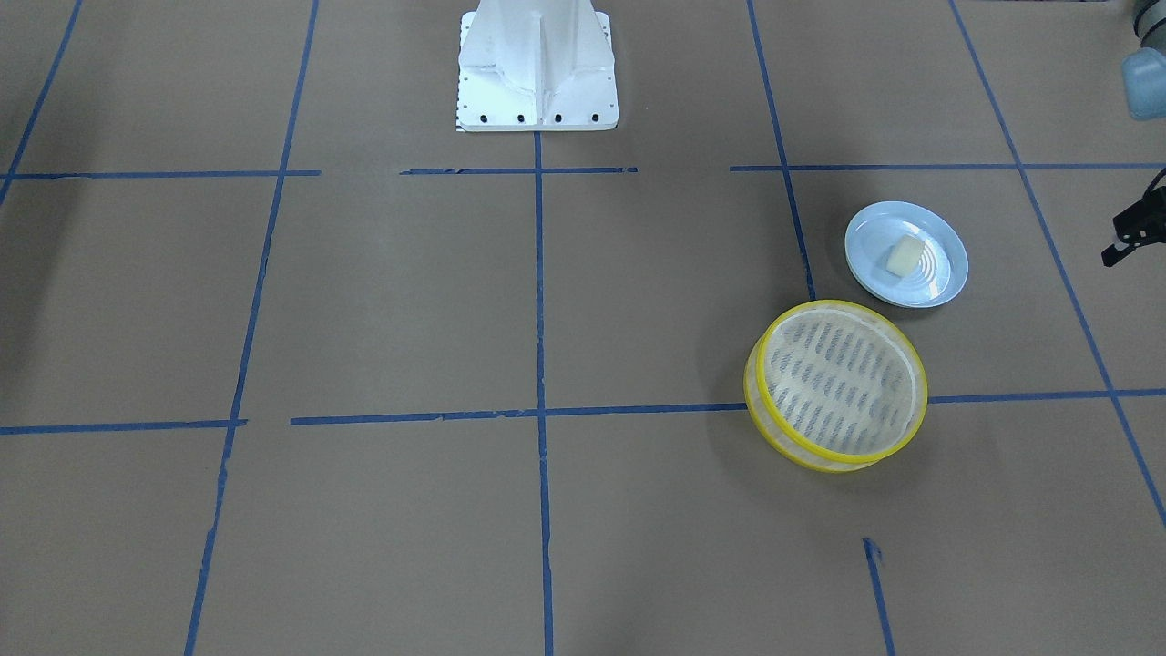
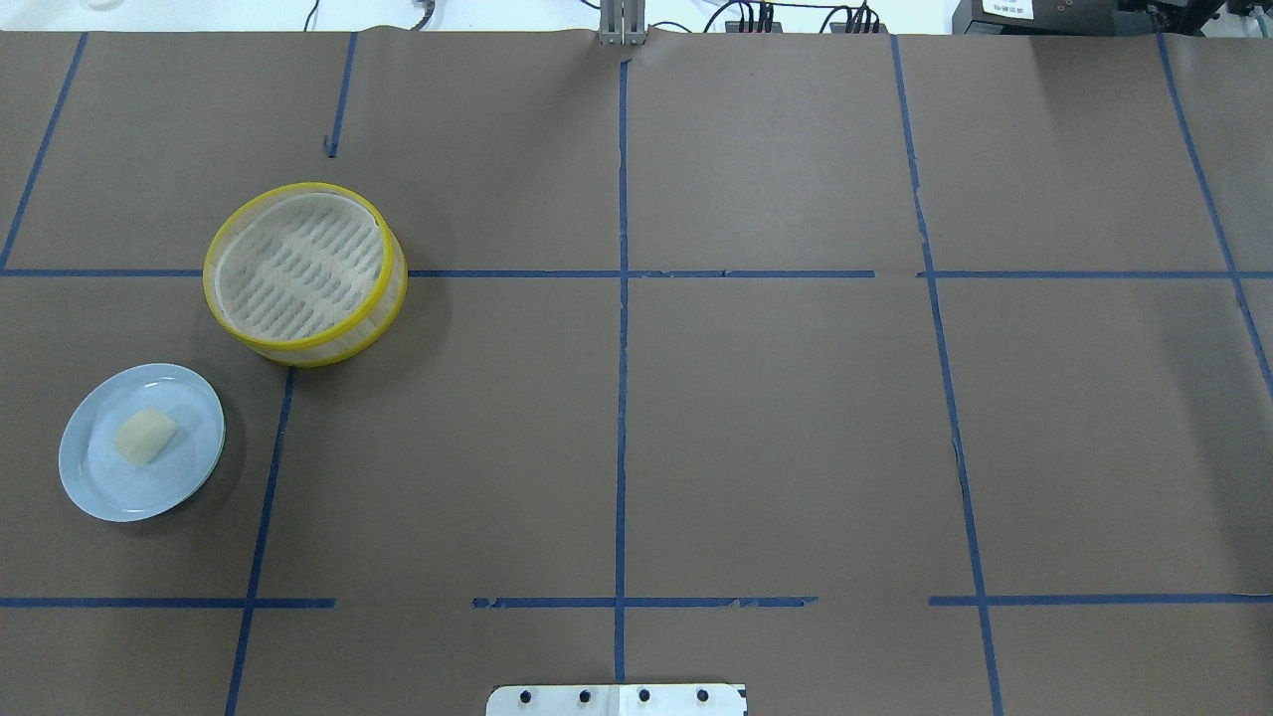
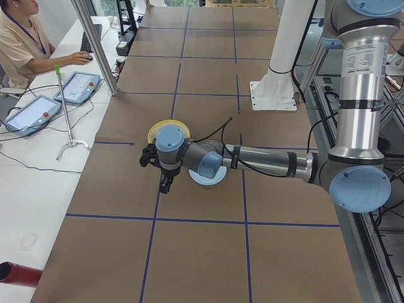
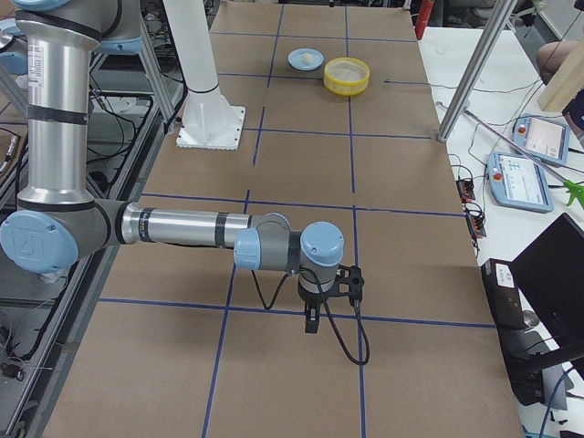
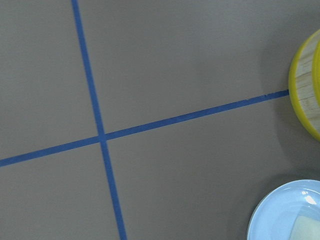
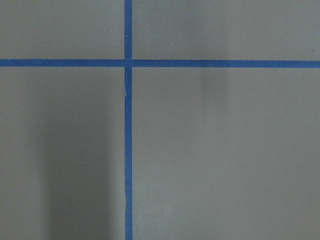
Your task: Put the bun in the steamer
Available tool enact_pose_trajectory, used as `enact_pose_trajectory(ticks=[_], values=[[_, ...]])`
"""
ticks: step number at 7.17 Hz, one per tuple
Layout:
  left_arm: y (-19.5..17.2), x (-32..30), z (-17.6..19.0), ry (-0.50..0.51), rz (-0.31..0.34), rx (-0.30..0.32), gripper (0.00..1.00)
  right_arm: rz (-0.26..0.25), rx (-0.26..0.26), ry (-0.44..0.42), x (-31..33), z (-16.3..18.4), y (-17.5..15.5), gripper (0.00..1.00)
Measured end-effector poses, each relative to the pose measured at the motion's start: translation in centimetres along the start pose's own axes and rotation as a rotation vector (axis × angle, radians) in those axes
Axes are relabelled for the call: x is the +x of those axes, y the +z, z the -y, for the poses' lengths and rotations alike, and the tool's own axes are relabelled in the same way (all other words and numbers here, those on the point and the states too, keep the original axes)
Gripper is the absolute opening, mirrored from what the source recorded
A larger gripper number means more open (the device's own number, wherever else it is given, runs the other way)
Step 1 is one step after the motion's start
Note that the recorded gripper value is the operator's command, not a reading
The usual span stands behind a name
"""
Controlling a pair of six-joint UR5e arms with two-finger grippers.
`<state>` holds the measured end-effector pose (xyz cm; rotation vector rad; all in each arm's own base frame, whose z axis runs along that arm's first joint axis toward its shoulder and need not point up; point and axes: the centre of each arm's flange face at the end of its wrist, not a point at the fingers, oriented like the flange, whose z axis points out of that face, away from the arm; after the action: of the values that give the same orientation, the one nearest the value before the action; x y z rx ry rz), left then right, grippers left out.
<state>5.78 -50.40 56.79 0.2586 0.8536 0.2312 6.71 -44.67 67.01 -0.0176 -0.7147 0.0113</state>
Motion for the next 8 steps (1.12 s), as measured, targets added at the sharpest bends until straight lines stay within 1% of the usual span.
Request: enact_pose_trajectory(ticks=[2, 4, 5, 6, 7, 8], values=[[3.8, 7.4, 0.7, -0.008, 0.020, 0.002, 0.99, 0.000, 0.000, 0.000, 0.0, 0.0, 0.0, 1.00], [7.7, 15.0, -2.5, 0.002, 0.014, -0.053, 0.94, 0.000, 0.000, 0.000, 0.0, 0.0, 0.0, 1.00], [9.4, 17.3, -4.3, 0.012, 0.023, -0.077, 0.95, 0.000, 0.000, 0.000, 0.0, 0.0, 0.0, 1.00], [10.7, 18.3, -6.2, 0.030, 0.023, -0.089, 0.99, 0.000, 0.000, 0.000, 0.0, 0.0, 0.0, 1.00], [11.3, 18.5, -7.6, 0.054, 0.023, -0.075, 0.99, 0.000, 0.000, 0.000, 0.0, 0.0, 0.0, 1.00], [11.7, 18.2, -8.2, 0.072, 0.034, -0.056, 0.99, 0.000, 0.000, 0.000, 0.0, 0.0, 0.0, 1.00]])
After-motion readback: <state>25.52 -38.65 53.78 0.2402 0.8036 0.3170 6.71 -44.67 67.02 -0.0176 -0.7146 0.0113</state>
